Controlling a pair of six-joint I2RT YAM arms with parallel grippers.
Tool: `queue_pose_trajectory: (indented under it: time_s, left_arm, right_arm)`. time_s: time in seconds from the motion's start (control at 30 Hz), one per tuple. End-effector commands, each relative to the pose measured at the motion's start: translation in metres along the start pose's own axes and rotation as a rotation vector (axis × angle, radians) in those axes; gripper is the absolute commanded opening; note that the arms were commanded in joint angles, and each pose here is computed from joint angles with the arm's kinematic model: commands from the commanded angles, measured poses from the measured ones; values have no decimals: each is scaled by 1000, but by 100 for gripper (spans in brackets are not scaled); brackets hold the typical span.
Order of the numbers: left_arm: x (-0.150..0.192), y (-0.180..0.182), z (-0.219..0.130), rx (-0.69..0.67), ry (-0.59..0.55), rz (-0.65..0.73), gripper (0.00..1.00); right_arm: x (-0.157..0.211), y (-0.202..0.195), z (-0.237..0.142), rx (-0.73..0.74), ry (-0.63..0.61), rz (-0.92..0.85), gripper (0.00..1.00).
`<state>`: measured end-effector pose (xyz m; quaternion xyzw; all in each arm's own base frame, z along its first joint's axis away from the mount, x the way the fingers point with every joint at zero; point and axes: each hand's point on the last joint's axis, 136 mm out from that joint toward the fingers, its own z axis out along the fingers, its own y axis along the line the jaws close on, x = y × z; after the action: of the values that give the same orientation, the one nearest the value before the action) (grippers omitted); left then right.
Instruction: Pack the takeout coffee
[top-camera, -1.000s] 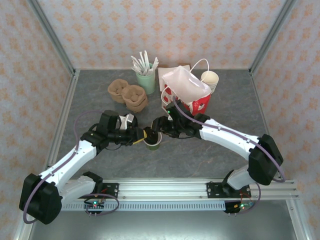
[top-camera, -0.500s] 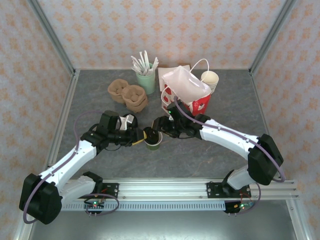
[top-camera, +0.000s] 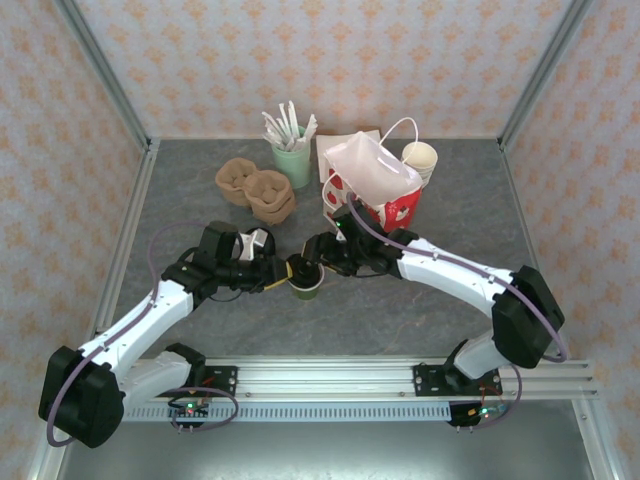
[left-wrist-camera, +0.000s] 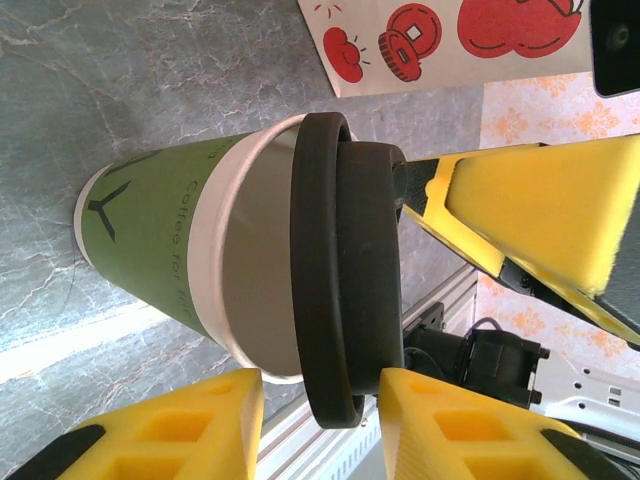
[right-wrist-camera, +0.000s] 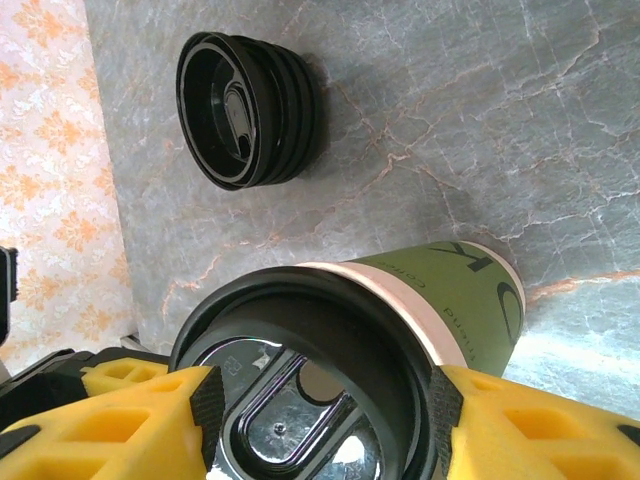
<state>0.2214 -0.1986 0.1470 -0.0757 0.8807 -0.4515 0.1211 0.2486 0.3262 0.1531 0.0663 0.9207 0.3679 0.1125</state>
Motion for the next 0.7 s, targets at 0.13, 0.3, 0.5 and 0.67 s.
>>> queue_pose_trajectory:
  time_s: [0.13,0.3,0.5,0.67]
  left_arm:
    - [5,17,3,-43,8,-11,35]
    - [4,17,4,-43,5,-8,33]
    - [5,20,6,-46,12,-10,33]
    - [5,19,6,-42,9,-5,33]
  right_arm:
    - [-2,-2,4,-3,0,10,59]
    - [-3,-1,5,-4,0,10,59]
    - [-3,-1,5,-3,2,12,59]
    - [-3,-1,3,-2,0,7,59]
